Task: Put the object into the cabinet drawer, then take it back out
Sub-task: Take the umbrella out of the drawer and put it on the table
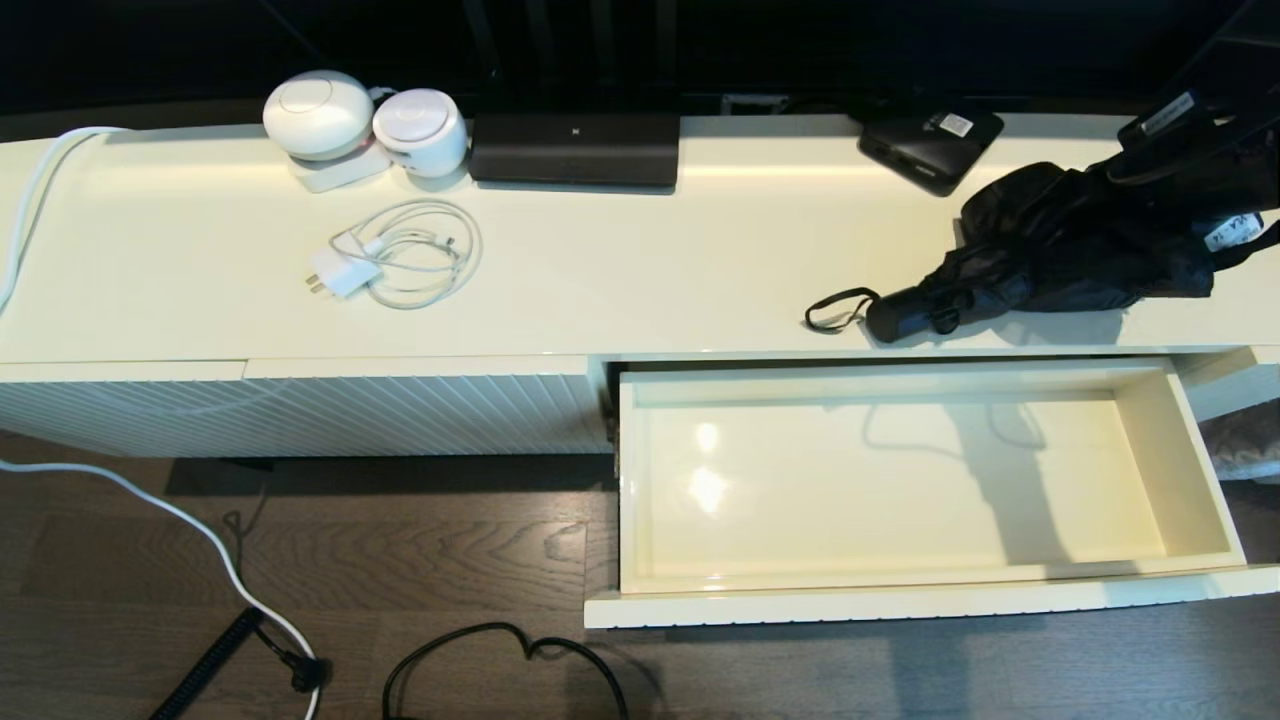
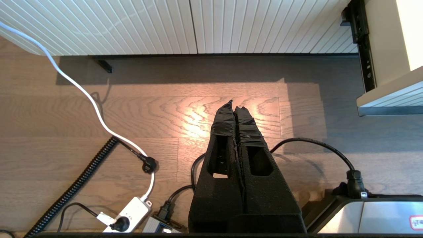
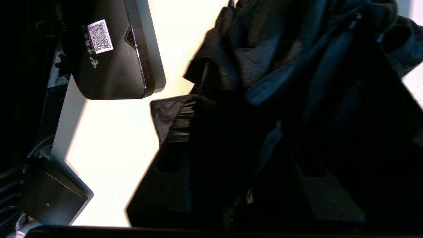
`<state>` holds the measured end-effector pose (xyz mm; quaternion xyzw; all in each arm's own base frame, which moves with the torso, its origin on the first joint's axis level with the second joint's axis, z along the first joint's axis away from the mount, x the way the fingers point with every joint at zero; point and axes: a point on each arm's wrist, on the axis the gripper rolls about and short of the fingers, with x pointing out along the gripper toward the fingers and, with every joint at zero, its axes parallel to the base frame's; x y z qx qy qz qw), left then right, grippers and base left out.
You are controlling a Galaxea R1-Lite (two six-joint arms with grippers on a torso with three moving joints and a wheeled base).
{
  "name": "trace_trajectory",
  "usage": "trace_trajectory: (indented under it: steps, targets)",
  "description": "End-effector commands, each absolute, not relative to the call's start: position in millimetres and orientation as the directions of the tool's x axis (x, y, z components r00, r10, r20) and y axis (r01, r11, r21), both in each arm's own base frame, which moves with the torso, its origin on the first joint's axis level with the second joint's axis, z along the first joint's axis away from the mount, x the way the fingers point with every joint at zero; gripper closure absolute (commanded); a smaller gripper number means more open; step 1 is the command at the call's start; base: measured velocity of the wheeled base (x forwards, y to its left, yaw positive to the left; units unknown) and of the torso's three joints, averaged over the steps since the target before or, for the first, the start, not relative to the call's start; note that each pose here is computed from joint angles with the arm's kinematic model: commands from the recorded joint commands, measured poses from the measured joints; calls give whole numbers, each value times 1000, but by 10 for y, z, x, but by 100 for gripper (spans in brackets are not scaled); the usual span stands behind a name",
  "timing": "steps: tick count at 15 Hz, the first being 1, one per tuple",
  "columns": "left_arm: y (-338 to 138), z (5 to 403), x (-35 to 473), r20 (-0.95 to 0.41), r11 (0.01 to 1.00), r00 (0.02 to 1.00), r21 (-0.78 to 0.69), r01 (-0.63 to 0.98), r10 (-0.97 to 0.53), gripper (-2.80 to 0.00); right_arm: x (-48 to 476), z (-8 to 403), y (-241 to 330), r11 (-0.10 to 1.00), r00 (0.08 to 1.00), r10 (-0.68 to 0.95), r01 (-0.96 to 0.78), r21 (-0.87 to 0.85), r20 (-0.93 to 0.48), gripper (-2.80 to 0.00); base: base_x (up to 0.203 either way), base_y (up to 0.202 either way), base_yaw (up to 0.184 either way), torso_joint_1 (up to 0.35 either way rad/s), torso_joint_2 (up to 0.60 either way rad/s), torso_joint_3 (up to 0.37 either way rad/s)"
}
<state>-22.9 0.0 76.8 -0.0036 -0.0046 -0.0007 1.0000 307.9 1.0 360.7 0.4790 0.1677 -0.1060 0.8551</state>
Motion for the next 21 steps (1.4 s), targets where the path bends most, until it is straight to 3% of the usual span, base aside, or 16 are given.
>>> trace_trajectory:
  steps: [1, 17, 21]
  targets:
    - [-1, 767, -229, 9, 1000, 1000, -8, 0, 0, 0, 3069, 3626, 13, 524, 926, -22, 332, 785, -377, -280, 0, 0, 0, 0, 0, 0]
    - [-1, 767, -229, 9, 1000, 1000, -8, 0, 0, 0, 2758, 3916, 101, 672, 965, -89, 242, 700, -248, -280, 0, 0, 0, 0, 0, 0]
    - [0, 764, -228, 8, 1000, 1000, -8, 2, -1, 0, 2374, 4160, 111, 710, 983, -111, 183, 680, -148, -280, 0, 0, 0, 0, 0, 0]
